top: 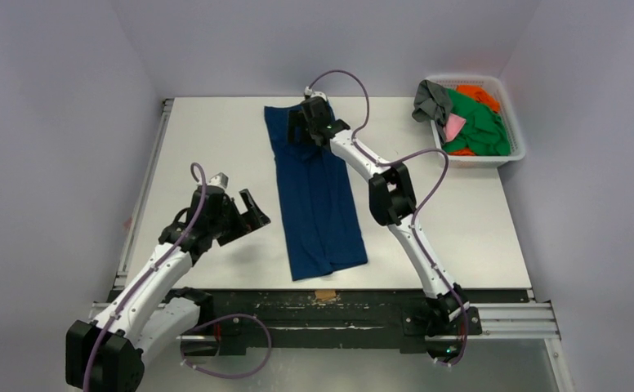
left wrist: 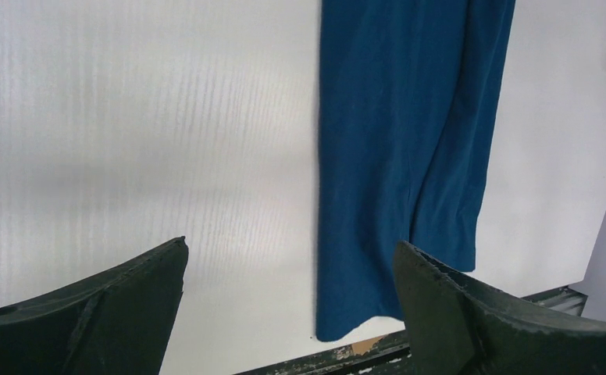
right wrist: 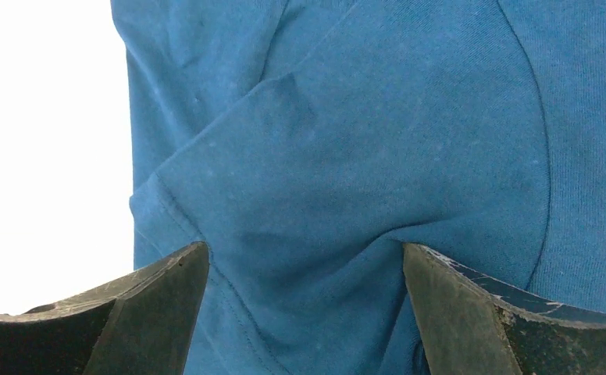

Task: Fold and stack the t-shirts
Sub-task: Rotate the tshirt 85 degrees, then grab the bottom of the folded rectangular tshirt with both arms

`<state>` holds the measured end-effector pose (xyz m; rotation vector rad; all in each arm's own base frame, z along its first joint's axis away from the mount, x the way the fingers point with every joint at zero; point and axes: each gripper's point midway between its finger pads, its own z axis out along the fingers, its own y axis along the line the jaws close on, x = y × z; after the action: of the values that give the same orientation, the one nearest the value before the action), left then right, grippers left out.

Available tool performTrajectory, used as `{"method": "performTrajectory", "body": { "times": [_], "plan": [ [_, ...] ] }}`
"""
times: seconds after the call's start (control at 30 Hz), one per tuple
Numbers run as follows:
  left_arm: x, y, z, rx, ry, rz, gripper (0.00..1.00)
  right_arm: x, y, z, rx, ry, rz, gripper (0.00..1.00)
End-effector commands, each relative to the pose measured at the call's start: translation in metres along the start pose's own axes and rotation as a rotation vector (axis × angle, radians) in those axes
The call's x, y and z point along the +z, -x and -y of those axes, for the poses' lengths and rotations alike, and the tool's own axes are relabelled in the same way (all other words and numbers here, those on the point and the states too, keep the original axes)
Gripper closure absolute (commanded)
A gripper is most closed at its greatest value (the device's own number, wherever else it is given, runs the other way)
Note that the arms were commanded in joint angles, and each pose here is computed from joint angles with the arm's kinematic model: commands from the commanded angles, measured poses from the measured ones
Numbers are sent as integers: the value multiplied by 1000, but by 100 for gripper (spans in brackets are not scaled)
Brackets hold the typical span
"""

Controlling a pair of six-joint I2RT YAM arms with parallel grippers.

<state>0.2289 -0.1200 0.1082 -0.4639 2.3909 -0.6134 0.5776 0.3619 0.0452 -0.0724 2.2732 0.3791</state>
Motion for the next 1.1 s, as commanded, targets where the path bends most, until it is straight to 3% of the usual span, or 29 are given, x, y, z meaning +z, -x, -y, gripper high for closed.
{"method": "performTrajectory", "body": {
  "times": [0.0,0.13,0.17,0.3,0.43,0.6,0.87,1.0,1.07],
  "plan": [
    [2,3,27,-24,-91,-23,0,8,30,-21,119,139,81,7],
    [8,-23,36,11,-92,-97,0,-46,73,-52,57,281,138,7],
    [8,-34,41,33,-98,-124,1,-77,93,-64,28,338,159,7],
    [12,-72,45,57,-95,-226,5,-157,94,-67,-76,402,120,6],
    [17,-113,45,75,-102,-327,10,-216,58,-30,-89,326,92,7],
    [26,-141,45,132,-79,-388,25,-262,-7,29,-20,163,33,10],
    [43,-158,52,179,-62,-405,52,-306,-134,87,58,59,-207,15],
    [49,-173,43,193,-18,-443,74,-318,-179,96,89,70,-311,19],
    [49,-176,37,196,13,-449,89,-323,-197,100,101,66,-357,21]
  ]
}}
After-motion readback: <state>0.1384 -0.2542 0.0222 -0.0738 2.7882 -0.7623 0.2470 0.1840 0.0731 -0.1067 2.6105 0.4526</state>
